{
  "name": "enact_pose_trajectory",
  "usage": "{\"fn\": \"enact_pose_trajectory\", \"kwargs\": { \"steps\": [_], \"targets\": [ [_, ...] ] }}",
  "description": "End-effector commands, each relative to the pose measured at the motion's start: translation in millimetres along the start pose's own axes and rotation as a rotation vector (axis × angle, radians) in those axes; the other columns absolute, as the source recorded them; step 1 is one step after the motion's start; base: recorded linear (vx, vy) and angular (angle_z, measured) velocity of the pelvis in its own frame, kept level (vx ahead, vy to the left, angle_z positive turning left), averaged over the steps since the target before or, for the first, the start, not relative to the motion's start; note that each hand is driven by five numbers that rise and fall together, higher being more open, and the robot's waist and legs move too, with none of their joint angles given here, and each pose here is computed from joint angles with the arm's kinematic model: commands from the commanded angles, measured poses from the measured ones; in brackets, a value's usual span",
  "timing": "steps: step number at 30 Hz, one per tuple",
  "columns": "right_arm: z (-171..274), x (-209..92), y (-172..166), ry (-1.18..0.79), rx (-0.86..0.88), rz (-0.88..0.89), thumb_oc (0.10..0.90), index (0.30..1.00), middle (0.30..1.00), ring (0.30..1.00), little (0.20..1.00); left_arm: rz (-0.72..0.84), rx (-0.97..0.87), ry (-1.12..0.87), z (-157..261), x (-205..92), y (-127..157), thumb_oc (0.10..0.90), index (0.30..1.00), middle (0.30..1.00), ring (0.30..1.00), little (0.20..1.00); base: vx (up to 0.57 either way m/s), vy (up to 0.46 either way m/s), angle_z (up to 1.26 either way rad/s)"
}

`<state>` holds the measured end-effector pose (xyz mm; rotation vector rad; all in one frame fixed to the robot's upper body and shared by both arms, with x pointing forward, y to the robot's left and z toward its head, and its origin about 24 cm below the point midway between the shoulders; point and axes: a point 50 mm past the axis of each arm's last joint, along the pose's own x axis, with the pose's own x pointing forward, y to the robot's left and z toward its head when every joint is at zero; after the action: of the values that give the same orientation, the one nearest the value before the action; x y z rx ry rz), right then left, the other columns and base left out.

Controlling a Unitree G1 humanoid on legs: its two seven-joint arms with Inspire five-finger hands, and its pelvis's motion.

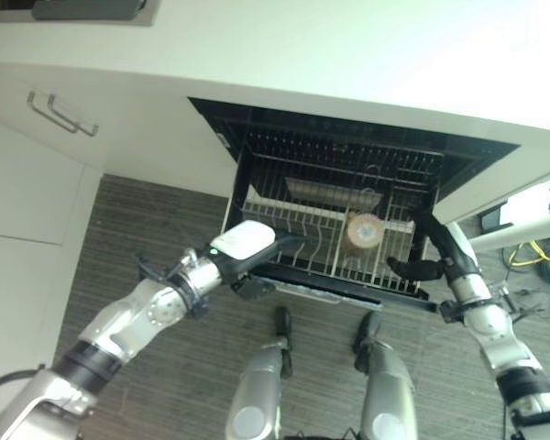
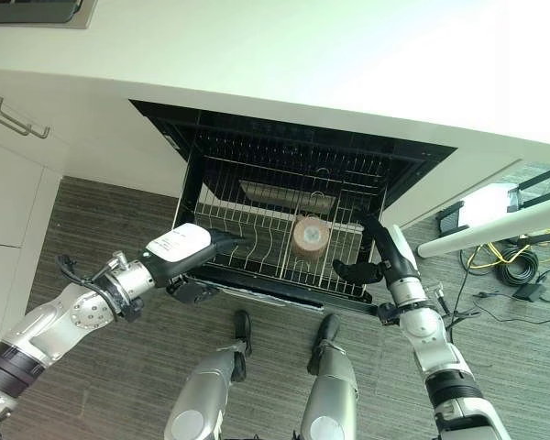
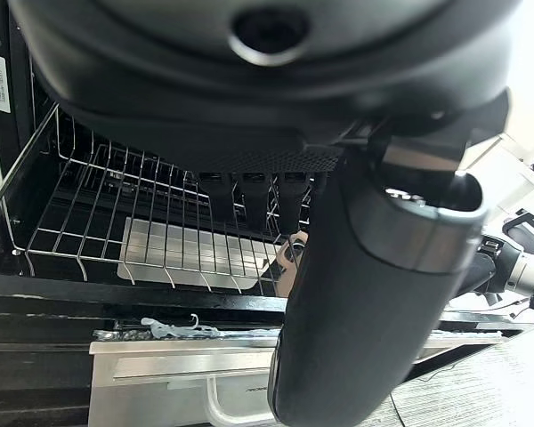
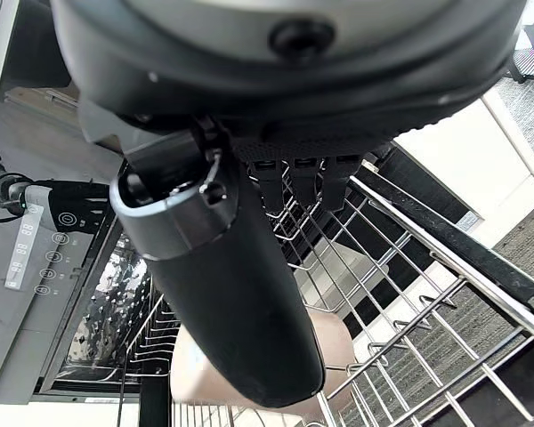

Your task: Place the dishes in the dishwasher.

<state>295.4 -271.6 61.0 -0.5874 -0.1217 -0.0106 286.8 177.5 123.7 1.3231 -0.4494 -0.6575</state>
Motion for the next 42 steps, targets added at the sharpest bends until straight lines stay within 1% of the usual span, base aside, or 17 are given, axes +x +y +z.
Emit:
{"fn": "enact_pose_trajectory", "kwargs": {
  "steps": [1, 4, 6, 11, 12, 13, 14, 19, 21, 23, 26, 30, 34, 38, 40, 42],
  "targets": [
    [9, -9, -21, -0.092, 0.07, -0.119, 0.8, 0.9, 0.9, 0.9, 0.9, 0.192, 0.086, -0.077, 11, -6, 49, 0.8, 0.9, 0.9, 0.9, 0.9, 0.0, 0.0, 0.0],
    [18, -12, -30, -0.16, 0.147, -0.191, 0.8, 0.9, 0.9, 0.9, 0.9, 0.192, 0.082, -0.064, 9, -8, 46, 0.8, 0.9, 0.9, 0.9, 0.9, 0.0, 0.0, 0.0],
    [28, -15, -37, -0.238, 0.234, -0.25, 0.8, 0.9, 0.9, 0.9, 0.9, 0.199, 0.073, -0.05, 7, -11, 42, 0.8, 0.9, 0.9, 0.9, 0.9, 0.0, 0.0, 0.0],
    [58, -24, -39, -0.429, 0.348, -0.262, 0.8, 0.9, 0.9, 0.9, 0.9, 0.278, 0.009, 0.018, -1, -19, 27, 0.8, 0.9, 0.9, 0.9, 0.9, 0.02, 0.007, -0.08],
    [75, -31, -34, -0.544, 0.398, -0.218, 0.8, 0.9, 0.9, 0.9, 0.9, 0.365, -0.055, 0.08, -8, -27, 15, 0.8, 0.9, 0.9, 0.9, 0.9, 0.06, 0.041, -0.18],
    [80, -32, -31, -0.574, 0.415, -0.202, 0.8, 0.9, 0.9, 0.9, 0.9, 0.398, -0.08, 0.102, -10, -30, 10, 0.8, 0.9, 0.9, 0.9, 0.9, 0.08, 0.079, -0.25],
    [89, -35, -29, -0.633, 0.452, -0.179, 0.8, 0.9, 0.9, 0.9, 0.9, 0.464, -0.123, 0.138, -13, -36, 3, 0.8, 0.9, 0.9, 0.9, 0.9, 0.07, 0.077, -0.19],
    [113, -41, -26, -0.764, 0.517, -0.155, 0.8, 0.9, 0.9, 0.9, 0.9, 0.623, -0.238, 0.224, -17, -56, -18, 0.8, 0.9, 0.9, 0.9, 0.9, 0.1, 0.146, -0.08],
    [116, -41, -26, -0.773, 0.529, -0.153, 0.8, 0.9, 0.9, 0.9, 0.9, 0.653, -0.264, 0.243, -18, -59, -21, 0.8, 0.9, 0.9, 0.9, 0.9, 0.1, 0.154, -0.05],
    [119, -42, -26, -0.774, 0.562, -0.149, 0.8, 0.9, 0.9, 0.9, 0.9, 0.716, -0.331, 0.286, -20, -68, -24, 0.8, 0.9, 0.9, 0.9, 0.9, 0.11, 0.196, -0.01],
    [119, -45, -25, -0.755, 0.625, -0.145, 0.8, 0.9, 0.9, 0.9, 0.9, 0.862, -0.48, 0.374, -28, -90, -30, 0.8, 0.9, 0.9, 0.9, 0.9, 0.08, 0.208, 0.0],
    [113, -49, -14, -0.697, 0.698, -0.125, 0.8, 0.9, 0.9, 0.9, 0.9, 0.959, -0.6, 0.501, -37, -112, -44, 0.8, 0.9, 0.9, 0.9, 0.9, 0.01, 0.191, 0.06],
    [112, -47, -2, -0.658, 0.755, -0.059, 0.8, 0.9, 0.9, 0.9, 0.9, 1.011, -0.598, 0.622, -45, -127, -51, 0.8, 0.9, 0.9, 0.9, 0.9, 0.0, 0.088, 0.07],
    [112, -40, 6, -0.658, 0.807, 0.047, 0.8, 0.9, 0.9, 0.9, 0.9, 1.078, -0.683, 0.789, -62, -148, -65, 0.8, 0.9, 0.9, 0.9, 0.9, 0.07, 0.015, -0.09],
    [112, -37, 4, -0.665, 0.814, 0.045, 0.8, 0.9, 0.9, 0.9, 0.9, 1.064, -0.726, 0.829, -66, -146, -76, 0.8, 0.9, 0.9, 0.9, 0.9, 0.08, -0.019, 0.02],
    [112, -37, 1, -0.668, 0.815, 0.041, 0.8, 0.9, 0.9, 0.9, 0.9, 1.059, -0.76, 0.839, -66, -144, -82, 0.8, 0.9, 0.9, 0.9, 0.9, 0.12, -0.011, 0.42]
  ]
}}
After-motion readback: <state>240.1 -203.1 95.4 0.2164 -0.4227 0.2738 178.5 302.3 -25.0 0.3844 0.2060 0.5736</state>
